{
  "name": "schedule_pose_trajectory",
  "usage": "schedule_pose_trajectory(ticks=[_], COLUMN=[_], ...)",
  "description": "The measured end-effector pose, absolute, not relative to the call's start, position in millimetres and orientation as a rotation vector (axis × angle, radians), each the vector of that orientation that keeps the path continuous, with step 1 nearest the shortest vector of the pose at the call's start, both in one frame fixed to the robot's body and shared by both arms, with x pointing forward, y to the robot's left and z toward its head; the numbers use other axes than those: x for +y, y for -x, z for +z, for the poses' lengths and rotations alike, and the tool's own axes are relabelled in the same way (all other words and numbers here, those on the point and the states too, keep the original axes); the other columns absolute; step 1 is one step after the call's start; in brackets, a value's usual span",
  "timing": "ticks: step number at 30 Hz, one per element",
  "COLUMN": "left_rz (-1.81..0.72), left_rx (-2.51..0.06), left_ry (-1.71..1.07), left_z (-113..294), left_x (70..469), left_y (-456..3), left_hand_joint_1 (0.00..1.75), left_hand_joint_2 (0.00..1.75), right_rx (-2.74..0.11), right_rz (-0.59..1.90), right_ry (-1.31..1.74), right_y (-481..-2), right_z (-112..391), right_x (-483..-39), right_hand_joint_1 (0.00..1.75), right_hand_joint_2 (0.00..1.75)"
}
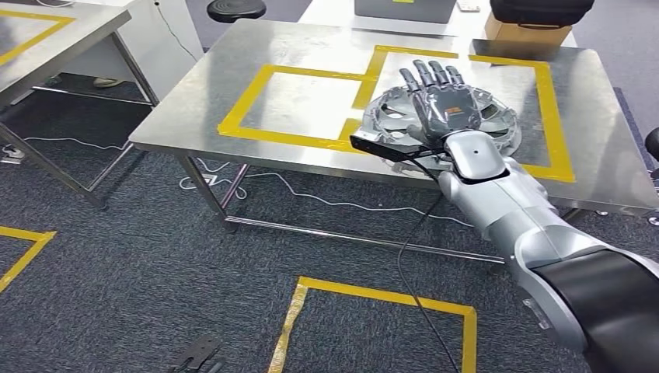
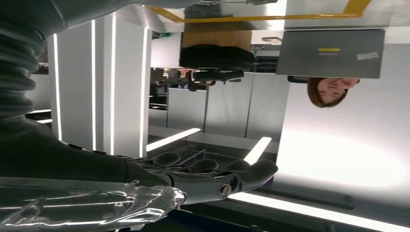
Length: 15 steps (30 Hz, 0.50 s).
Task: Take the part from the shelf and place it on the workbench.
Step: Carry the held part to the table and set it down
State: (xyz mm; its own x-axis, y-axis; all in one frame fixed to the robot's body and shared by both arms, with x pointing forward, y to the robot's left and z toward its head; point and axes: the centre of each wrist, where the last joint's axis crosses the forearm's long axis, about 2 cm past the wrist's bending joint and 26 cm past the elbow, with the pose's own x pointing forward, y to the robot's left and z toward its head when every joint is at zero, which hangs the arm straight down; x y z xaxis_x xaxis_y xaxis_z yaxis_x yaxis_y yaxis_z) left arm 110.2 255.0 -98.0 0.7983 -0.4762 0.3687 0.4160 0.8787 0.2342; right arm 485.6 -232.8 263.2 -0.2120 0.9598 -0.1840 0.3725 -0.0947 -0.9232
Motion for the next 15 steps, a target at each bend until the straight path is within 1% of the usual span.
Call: schedule_pose_trajectory(ticks=[6,10,15], left_rz=[-0.48,-0.48,-0.468], left_rx=[-0.431,-0.432,-0.428], left_ry=[-0.148,-0.148,-0.15], left_z=[-98.2,-98.3,-98.4], left_x=[255.4,255.5,254.7], left_y=[-109.1,-108.7,-108.3], left_hand_joint_1=[0.0,0.0,0.0], left_hand_joint_2=[0.0,0.0,0.0], right_rx=[-1.662,-1.685,-1.696], right_rz=[1.28,1.273,1.267], right_ry=[1.441,1.442,1.441], right_y=[-484.4,-484.3,-484.5], right_z=[262.5,264.2,266.1], right_x=[-230.0,-229.2,-229.2], right_hand_joint_1=[0.0,0.0,0.0], right_hand_joint_2=[0.0,1.75,1.75])
